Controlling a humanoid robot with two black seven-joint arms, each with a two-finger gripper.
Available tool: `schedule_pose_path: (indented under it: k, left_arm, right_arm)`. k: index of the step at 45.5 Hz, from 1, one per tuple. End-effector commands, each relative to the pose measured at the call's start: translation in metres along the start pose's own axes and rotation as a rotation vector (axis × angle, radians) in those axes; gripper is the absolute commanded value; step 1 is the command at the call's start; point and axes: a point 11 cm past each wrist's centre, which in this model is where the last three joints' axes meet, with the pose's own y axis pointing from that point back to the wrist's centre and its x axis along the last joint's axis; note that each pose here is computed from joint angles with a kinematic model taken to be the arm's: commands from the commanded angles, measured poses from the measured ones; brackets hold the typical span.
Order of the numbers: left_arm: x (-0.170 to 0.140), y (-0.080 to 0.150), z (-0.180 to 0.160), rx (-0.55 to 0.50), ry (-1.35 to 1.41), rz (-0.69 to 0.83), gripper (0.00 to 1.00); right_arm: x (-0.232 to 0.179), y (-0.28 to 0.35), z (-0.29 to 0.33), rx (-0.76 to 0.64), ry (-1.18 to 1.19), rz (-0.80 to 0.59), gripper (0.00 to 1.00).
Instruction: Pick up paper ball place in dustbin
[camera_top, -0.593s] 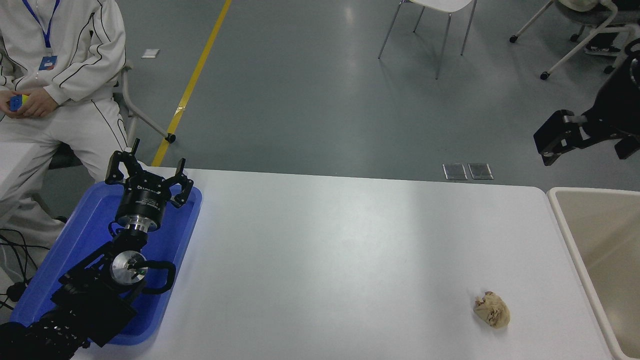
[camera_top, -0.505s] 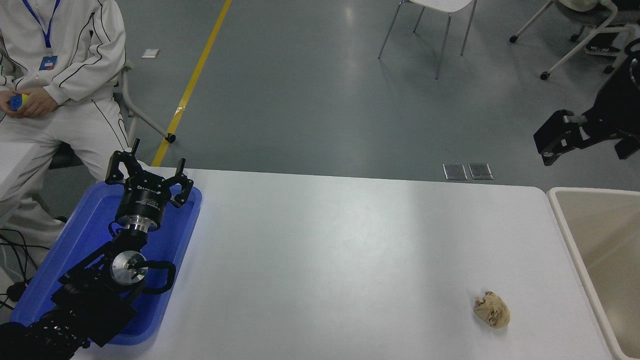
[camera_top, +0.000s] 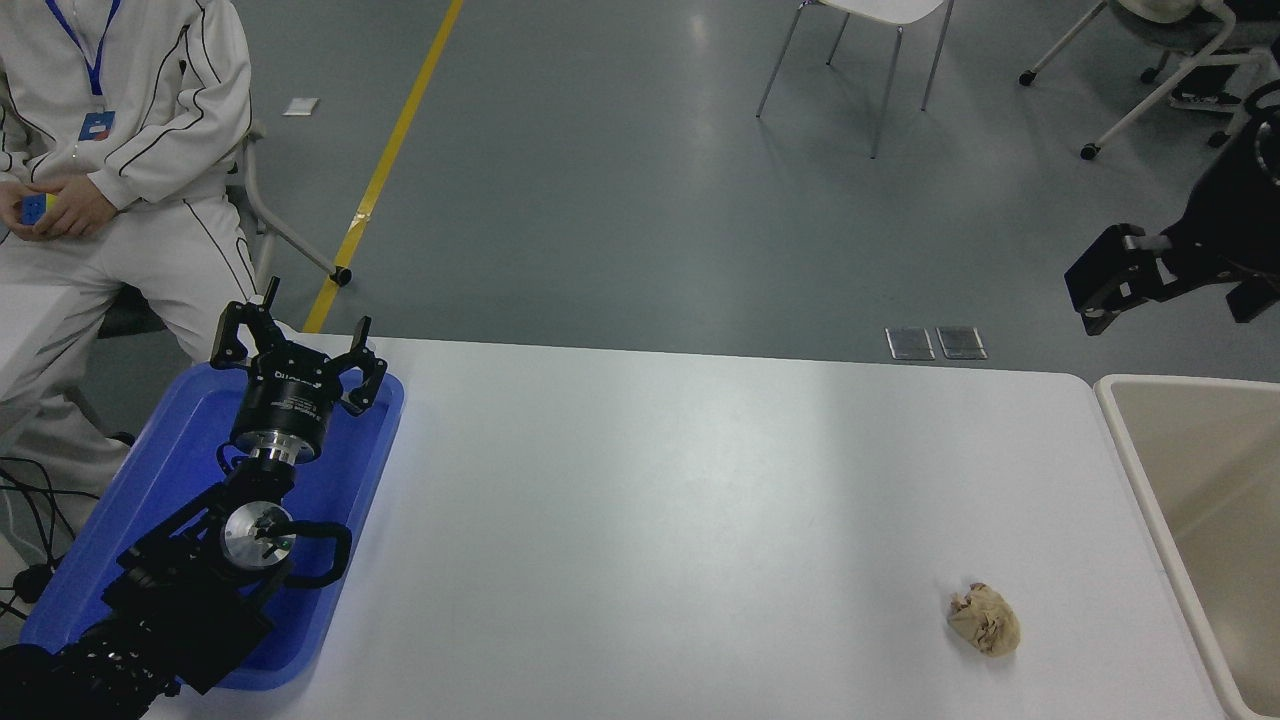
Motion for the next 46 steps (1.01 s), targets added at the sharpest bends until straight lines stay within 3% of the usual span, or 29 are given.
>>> schedule_pose_path:
  k: [1, 46]
  left_arm:
    - [0.000, 0.000, 0.000, -0.002, 0.000, 0.000, 1.00]
    - [0.001, 0.000, 0.000, -0.002, -0.002, 0.003, 1.00]
  right_arm:
    - [-0.001, -0.002, 0.000, -0.002, 0.001, -0.006, 1.00]
    - [-0.014, -0.032, 0.000, -0.001, -0.002, -0.094, 1.00]
